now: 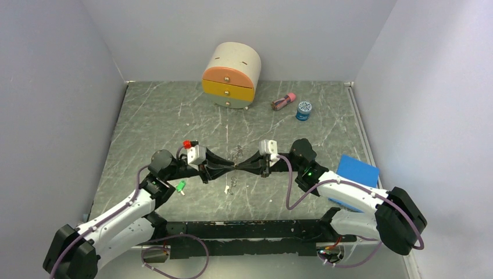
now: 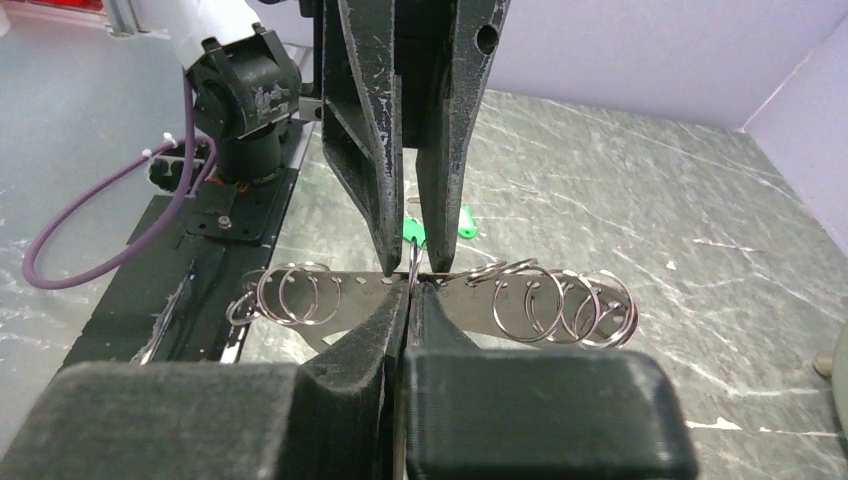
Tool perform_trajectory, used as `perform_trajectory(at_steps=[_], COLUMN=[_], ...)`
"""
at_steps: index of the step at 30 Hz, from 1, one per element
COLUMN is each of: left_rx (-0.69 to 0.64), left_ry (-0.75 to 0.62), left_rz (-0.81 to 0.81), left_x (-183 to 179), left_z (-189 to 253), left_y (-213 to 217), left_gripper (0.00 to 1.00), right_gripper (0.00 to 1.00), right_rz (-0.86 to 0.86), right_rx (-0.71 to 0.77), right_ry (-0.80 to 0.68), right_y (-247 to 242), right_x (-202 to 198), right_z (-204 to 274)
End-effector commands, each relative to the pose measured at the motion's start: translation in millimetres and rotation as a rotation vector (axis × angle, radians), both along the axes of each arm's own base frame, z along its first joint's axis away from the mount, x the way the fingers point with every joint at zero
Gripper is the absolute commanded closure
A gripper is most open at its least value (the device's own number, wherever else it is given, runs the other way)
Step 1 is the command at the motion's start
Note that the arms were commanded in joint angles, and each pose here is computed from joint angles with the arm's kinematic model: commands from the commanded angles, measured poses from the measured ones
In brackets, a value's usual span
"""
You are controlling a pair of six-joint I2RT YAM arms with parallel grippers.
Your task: Put the keys on the keyring
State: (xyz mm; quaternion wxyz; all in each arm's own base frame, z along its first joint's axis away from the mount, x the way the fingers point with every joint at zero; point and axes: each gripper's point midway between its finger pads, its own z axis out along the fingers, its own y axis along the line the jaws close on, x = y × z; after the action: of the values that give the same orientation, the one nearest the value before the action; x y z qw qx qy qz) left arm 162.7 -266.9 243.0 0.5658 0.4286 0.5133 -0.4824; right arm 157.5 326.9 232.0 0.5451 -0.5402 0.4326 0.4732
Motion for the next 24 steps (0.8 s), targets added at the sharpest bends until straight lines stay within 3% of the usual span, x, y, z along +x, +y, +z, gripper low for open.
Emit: perform_trajectory(at_steps=[1,3,8,11,12,14,17,20,24], left_rx=[-0.036,-0.036,-0.02,-0.011,0.0,0.035,0.113,0.223,0.377], left_ry=[-0.028,-0.027,-0.035,-0.031,-0.022,-0.015,0.015,0.029,0.07], left_rz=[-0.036,-0.044,-0.059,-0.049,-0.043,-0.032,0.008,0.055,0.084], left_x=[-3,-2,-2,-1,-1,1,7,14,17], left_z=[11,10,11,13,11,10,4,-2,-11], left_y=[-4,-5,-7,-6,-6,-4,0,8,19], left_gripper=[0.76,0.77,0.96,0.97,0.97,0.97,0.97,0.97,0.97], right_gripper=[1.0,1.0,1.0,1.0,0.97,0.79,0.61,0.51,0.49], right_rz=[0.041,0.041,0.035,0.016,0.006,-0.02,-0.061,-0.099,-0.12], right_rx=[0.078,0.077,0.073,0.062,0.054,0.042,0.037,0.034,0.021], right_ry=[-0.078,-0.074,-0.073,-0.068,-0.06,-0.056,-0.057,-0.06,-0.059], right_y=[3,4,3,4,4,3,0,-3,-3], right_x=[-5,-5,-4,0,1,6,11,15,20], right_z=[32,32,30,29,27,25,24,22,20])
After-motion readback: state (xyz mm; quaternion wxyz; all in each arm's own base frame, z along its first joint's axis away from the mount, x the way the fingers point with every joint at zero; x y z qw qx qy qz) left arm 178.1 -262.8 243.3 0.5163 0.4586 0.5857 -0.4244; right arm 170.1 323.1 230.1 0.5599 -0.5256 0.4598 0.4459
